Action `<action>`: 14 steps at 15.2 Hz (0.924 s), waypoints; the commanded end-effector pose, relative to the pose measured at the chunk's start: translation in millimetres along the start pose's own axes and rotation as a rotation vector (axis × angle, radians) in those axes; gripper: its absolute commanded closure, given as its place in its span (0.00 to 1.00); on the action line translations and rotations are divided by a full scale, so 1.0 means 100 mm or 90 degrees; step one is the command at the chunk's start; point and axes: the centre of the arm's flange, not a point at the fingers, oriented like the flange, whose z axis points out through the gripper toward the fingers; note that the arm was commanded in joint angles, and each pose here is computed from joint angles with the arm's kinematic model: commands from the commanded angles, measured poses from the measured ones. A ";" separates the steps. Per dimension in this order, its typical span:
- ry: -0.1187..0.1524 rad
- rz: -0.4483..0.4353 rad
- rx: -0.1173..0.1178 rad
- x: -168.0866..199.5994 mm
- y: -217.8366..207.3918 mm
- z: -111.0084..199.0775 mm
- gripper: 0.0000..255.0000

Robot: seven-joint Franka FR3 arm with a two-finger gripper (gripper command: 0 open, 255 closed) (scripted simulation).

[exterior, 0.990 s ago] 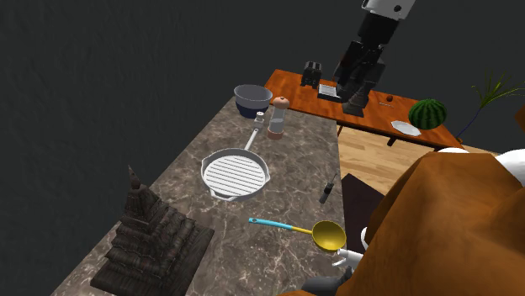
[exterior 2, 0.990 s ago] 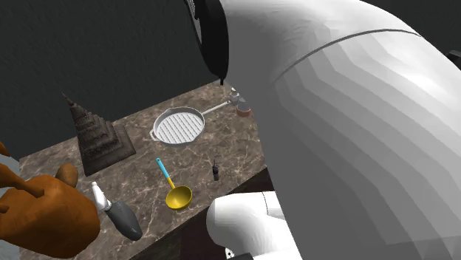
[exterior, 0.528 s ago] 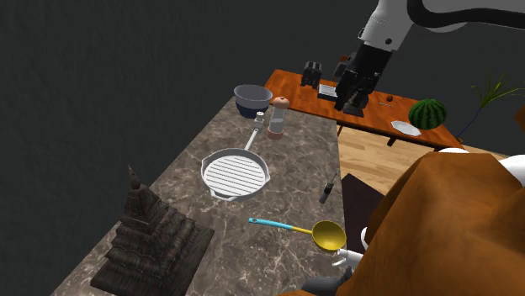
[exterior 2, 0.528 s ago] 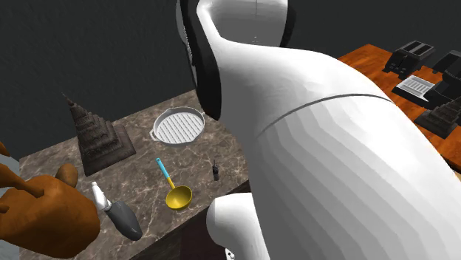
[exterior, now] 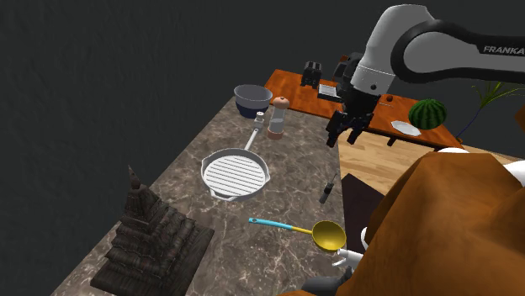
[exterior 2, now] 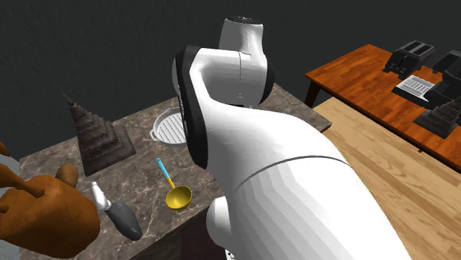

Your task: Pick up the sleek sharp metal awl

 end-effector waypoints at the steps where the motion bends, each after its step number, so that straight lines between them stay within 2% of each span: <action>1: -0.009 0.023 0.005 -0.08 -0.03 0.24 0.00; 5: -0.028 0.065 0.014 -0.26 -0.09 0.72 0.00; 14: -0.029 0.066 0.014 -0.24 -0.04 1.12 0.00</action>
